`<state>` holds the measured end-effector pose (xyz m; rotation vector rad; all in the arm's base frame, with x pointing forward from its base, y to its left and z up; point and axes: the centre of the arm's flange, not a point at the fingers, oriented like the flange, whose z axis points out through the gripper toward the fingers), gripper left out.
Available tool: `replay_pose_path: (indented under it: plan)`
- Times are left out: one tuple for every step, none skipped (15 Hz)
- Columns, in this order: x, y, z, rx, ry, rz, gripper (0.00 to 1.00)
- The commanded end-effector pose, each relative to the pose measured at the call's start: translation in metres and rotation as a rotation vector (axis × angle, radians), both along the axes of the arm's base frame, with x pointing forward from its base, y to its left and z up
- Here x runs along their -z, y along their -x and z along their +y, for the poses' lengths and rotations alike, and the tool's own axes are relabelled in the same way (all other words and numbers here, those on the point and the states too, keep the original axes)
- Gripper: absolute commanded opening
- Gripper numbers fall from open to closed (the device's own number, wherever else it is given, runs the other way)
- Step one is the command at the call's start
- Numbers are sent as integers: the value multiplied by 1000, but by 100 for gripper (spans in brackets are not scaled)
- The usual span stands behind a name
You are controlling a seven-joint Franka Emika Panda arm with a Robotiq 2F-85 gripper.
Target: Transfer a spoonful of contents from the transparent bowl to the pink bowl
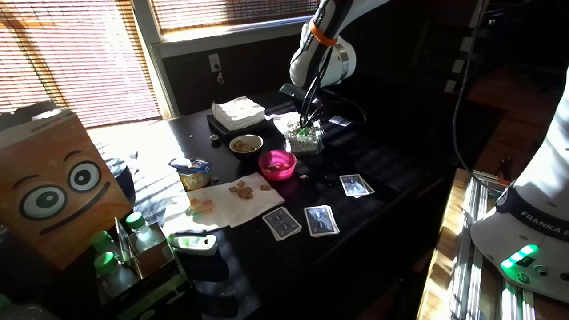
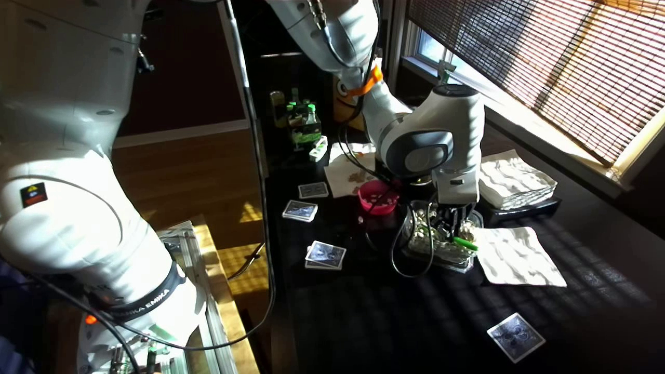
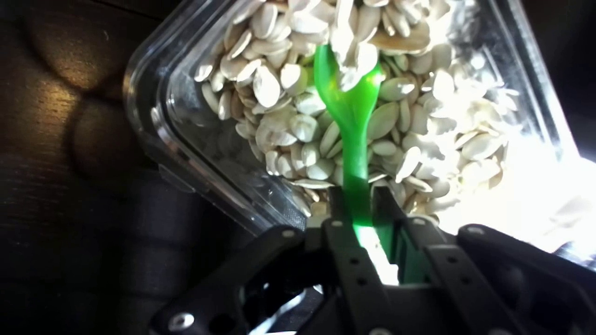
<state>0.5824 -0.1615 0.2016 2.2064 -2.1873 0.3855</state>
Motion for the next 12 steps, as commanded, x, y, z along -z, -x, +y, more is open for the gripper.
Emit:
replay_pose_path:
  plan:
    - [-13,1,-1,11,-36,5,5]
    - [-14,1,-2,12,-43,4,5]
    - [-15,1,-2,15,-49,3,5]
    - [-16,2,-3,15,-58,2,5]
    - [-16,2,-3,15,-66,1,5]
    - [-16,2,-3,17,-70,0,5]
    - [-17,2,-4,19,-74,0,5]
    - [-17,2,-4,19,-77,0,5]
    - [-18,2,-4,21,-78,-1,5]
    - [-17,2,-3,19,-71,3,5]
    - [-17,2,-3,14,-75,5,5]
    - [-16,2,-1,9,-70,7,39]
